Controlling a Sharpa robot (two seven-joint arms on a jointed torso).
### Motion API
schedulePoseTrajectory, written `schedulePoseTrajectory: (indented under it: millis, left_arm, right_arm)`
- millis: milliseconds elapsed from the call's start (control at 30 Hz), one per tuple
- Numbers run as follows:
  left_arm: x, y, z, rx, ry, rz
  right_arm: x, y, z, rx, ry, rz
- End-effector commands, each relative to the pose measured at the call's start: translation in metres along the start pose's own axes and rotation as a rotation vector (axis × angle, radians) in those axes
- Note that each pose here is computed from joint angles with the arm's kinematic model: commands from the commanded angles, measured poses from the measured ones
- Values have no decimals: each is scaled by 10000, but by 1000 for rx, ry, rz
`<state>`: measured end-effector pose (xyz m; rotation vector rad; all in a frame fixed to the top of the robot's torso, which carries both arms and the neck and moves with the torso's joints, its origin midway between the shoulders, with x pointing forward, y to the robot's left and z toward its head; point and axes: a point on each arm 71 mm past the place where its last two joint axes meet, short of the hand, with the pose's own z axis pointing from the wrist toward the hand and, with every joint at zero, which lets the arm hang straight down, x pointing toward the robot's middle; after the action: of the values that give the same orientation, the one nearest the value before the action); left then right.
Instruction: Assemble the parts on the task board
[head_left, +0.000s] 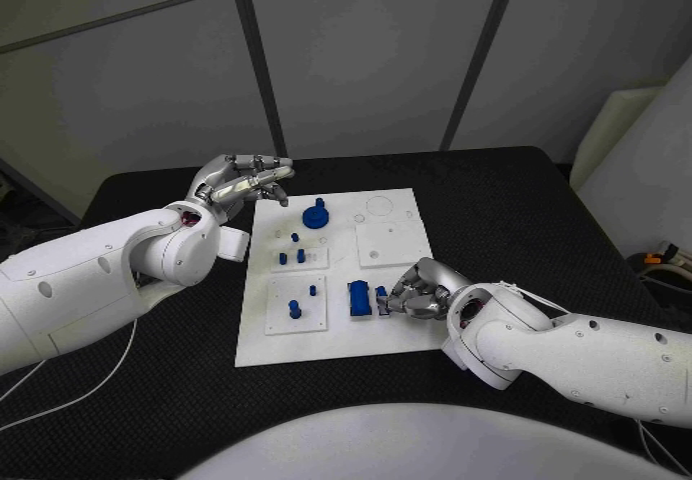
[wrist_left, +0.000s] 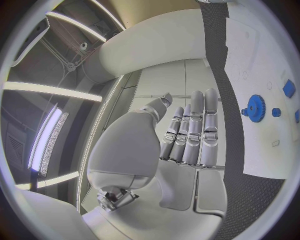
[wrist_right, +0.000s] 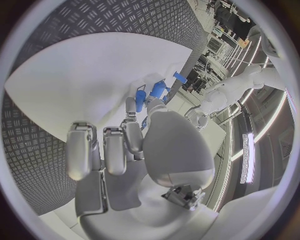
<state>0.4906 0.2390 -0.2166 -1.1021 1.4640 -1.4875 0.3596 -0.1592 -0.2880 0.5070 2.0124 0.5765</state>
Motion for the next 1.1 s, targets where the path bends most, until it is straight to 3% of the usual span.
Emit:
schedulePoseTrajectory:
  millis: [33,1100]
  left_arm:
    - [15,-7,7,0,14,-6]
    - [10,0,18,0,10,-5]
  right_arm:
    - [12,57,-7,-38,-10,-16]
    - [-25,5,14,-58,-15,-69]
